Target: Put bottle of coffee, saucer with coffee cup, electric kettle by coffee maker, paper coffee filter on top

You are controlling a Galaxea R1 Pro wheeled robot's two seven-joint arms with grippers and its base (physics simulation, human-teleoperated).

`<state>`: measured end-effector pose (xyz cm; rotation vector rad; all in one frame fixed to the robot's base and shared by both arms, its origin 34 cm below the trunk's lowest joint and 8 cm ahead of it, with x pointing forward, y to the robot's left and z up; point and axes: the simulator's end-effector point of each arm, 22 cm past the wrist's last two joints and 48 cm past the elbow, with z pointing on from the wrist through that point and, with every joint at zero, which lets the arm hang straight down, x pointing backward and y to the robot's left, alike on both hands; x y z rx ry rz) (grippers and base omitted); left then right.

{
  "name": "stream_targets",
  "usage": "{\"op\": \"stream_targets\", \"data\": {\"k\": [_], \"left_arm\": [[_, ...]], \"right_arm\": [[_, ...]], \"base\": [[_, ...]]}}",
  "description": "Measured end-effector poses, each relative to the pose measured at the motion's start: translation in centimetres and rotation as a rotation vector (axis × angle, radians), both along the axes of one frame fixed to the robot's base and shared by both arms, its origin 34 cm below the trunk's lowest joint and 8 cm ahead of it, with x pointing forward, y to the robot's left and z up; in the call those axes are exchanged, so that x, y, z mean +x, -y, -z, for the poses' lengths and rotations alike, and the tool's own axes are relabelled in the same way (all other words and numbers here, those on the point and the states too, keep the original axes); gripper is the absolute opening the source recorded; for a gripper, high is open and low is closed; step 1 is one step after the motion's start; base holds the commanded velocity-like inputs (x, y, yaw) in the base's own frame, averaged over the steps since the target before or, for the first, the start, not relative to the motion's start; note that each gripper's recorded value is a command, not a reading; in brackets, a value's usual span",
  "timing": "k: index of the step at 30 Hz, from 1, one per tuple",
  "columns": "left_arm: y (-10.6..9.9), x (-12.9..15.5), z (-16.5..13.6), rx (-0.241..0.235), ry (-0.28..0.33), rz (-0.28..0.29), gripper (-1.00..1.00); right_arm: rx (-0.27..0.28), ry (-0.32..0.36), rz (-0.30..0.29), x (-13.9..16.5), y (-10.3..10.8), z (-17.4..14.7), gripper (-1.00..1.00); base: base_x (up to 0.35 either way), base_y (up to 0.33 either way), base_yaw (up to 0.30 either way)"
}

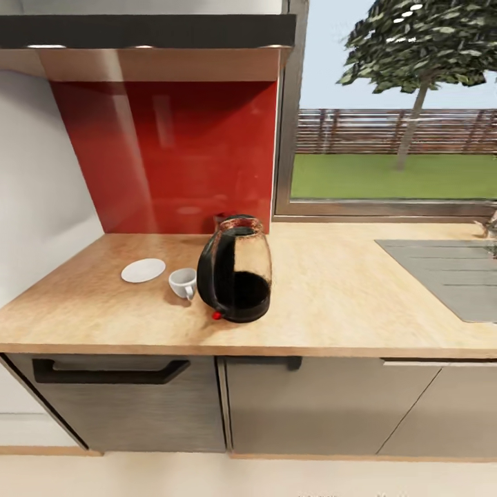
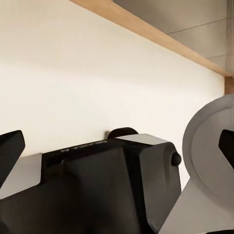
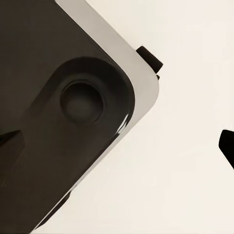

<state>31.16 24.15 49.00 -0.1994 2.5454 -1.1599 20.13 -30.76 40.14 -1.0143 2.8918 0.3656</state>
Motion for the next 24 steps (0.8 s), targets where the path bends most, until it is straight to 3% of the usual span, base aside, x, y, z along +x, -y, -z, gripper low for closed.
{"op": "stream_targets", "data": {"k": [14,24], "left_arm": [[0.0,0.14,-0.08,0.0,0.005,0.0,1.0],[0.03,0.15,-0.09,-0.001,0.005,0.0,1.0]], "right_arm": [[0.0,0.004,0.0,0.18,0.0,-0.03,1.0],[0.0,0.005,0.0,0.21,0.0,-0.03,1.0]], "base": [[-0.028,0.023,-0.243],[-0.16,0.145,-0.048]]}}
